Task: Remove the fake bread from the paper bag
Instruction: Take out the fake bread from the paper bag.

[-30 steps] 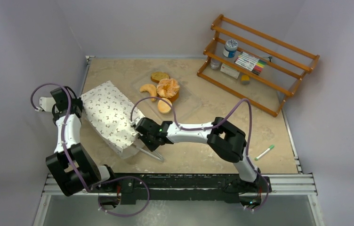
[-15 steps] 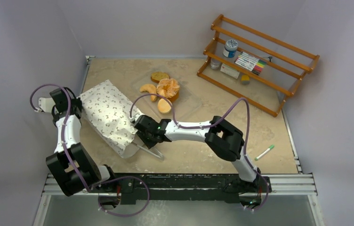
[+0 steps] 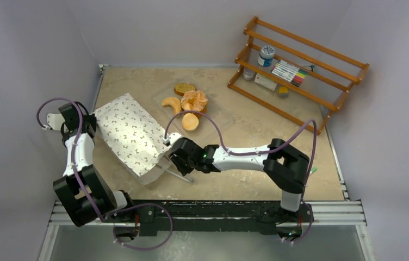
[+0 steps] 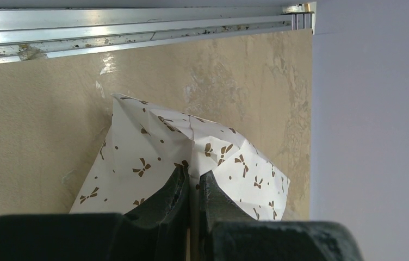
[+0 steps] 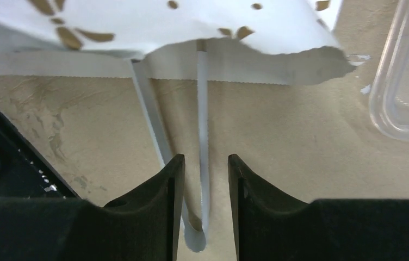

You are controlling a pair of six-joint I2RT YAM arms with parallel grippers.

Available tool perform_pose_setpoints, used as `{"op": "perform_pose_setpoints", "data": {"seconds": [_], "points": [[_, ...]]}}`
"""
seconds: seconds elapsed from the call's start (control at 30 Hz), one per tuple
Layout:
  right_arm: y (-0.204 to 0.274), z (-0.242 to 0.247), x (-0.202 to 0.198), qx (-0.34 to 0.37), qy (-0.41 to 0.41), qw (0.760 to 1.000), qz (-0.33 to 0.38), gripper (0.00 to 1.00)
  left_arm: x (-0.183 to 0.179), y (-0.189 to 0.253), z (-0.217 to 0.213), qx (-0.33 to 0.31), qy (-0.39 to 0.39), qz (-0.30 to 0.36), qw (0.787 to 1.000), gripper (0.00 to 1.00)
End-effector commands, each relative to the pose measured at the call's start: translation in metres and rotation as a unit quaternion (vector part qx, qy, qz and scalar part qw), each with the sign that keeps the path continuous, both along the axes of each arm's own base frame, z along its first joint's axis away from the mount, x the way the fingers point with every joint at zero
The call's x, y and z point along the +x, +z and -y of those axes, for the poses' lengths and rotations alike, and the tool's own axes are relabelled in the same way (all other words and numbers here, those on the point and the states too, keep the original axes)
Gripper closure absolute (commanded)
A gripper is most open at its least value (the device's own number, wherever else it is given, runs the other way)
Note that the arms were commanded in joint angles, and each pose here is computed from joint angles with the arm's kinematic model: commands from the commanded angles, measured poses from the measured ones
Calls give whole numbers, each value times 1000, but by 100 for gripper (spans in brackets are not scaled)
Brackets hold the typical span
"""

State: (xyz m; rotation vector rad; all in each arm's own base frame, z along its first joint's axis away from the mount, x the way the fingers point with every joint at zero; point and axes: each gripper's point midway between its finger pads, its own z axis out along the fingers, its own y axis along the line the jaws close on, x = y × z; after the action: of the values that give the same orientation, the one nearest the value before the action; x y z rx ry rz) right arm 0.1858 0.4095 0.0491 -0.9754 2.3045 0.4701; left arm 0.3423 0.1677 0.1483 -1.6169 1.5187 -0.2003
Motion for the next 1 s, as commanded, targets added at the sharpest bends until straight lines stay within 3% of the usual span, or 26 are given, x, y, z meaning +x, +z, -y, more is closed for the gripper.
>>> {"op": "perform_pose_setpoints", "data": {"seconds": [0.0, 0.13, 0.67, 0.97], "points": [[14, -21, -13, 51, 34, 998, 15, 63, 16, 27, -1, 12, -10, 51, 999, 100], [17, -25, -26, 67, 51, 996, 16, 61, 15, 25, 0, 9, -12, 49, 999, 100], [29, -23, -31, 91, 45, 994, 28, 36, 15, 20, 3, 3, -17, 47, 999, 100], [15, -30, -53, 100, 70, 993, 9, 35, 16, 20, 3, 3, -19, 50, 999, 100]]}}
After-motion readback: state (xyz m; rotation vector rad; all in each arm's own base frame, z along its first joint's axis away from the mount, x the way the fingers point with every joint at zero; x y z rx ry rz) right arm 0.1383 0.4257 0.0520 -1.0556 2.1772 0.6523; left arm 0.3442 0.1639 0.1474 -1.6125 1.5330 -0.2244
